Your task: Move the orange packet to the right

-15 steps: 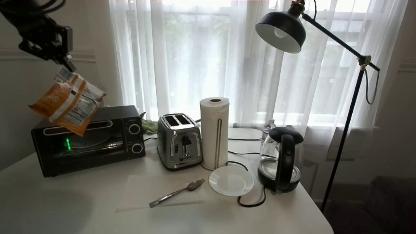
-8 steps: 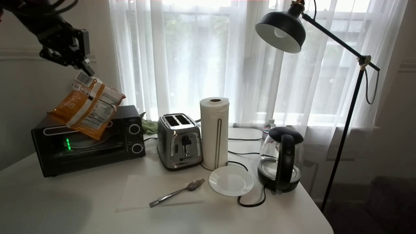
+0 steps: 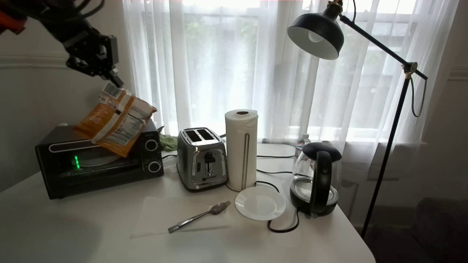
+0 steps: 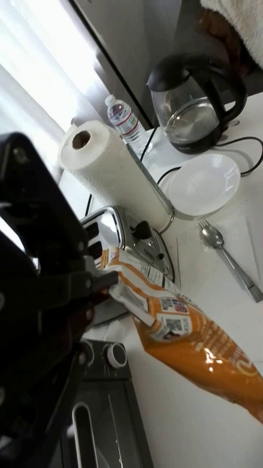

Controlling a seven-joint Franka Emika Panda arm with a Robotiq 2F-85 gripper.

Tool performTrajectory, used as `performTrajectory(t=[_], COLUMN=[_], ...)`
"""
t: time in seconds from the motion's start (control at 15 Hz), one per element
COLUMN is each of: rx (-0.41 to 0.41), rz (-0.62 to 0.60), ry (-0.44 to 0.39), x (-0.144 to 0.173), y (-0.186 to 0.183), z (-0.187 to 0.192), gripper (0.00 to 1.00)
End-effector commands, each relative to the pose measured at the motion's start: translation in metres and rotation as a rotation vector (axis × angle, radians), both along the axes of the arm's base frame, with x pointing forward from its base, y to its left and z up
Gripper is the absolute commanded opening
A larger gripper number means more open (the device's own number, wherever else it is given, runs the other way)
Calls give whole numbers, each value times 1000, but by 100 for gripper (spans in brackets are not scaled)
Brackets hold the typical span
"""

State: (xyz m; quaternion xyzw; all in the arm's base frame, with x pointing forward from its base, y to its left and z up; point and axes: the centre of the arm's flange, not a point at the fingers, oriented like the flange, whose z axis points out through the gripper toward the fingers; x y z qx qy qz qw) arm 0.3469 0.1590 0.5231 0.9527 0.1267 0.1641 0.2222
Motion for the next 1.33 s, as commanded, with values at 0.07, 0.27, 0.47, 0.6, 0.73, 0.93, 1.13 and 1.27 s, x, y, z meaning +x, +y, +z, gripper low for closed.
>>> performTrajectory(t=[0.07, 0.27, 0.47, 0.6, 0.73, 0.93, 1.13, 1.27], rx=[-6, -2, 13, 21, 16, -12, -21, 6], rz=[-191, -297, -349, -356, -367, -362, -344, -362], ry=[-62, -99, -123, -147, -180, -219, -239, -223], x=[75, 108, 137, 155, 172, 195, 217, 200], y=[-86, -149, -199, -227, -251, -288, -315, -309], z=[-1, -4, -10, -9, -9, -8, -13, -15], gripper=[0, 0, 0, 0, 0, 0, 0, 0])
